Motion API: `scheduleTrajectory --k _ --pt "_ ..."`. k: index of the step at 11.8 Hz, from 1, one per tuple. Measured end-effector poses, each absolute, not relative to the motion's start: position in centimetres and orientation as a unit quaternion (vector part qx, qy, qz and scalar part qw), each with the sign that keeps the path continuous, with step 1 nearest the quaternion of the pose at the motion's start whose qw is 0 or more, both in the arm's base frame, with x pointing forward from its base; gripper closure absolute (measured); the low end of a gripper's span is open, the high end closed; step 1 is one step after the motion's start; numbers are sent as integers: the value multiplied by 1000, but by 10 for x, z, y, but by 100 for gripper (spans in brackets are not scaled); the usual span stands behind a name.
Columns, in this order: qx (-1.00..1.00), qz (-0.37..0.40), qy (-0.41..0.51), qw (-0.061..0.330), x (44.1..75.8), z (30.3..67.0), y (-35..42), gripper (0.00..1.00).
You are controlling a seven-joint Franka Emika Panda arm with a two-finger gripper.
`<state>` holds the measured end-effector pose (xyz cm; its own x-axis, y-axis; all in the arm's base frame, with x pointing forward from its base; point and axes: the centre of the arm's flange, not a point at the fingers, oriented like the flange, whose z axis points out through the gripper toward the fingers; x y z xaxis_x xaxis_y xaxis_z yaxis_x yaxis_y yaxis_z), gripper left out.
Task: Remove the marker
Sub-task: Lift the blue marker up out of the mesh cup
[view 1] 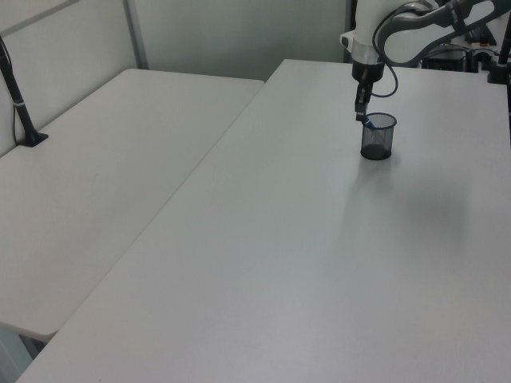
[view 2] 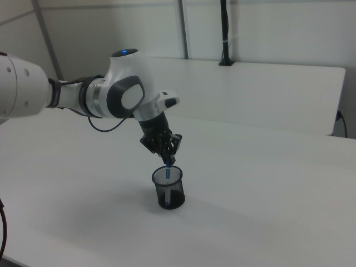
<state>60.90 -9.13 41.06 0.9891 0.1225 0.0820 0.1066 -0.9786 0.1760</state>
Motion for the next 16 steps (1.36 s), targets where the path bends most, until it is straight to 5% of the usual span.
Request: scheduleTrajectory --k 4,8,11,14,16 --pt "993 58 48 90 608 425 -101 81" --pt "992 84 22 95 594 535 -111 81" --pt "995 76 10 63 573 607 -95 81" --pt "999 39 21 9 570 606 -60 81" --pt "1000 1 15 -14 588 564 -32 81"
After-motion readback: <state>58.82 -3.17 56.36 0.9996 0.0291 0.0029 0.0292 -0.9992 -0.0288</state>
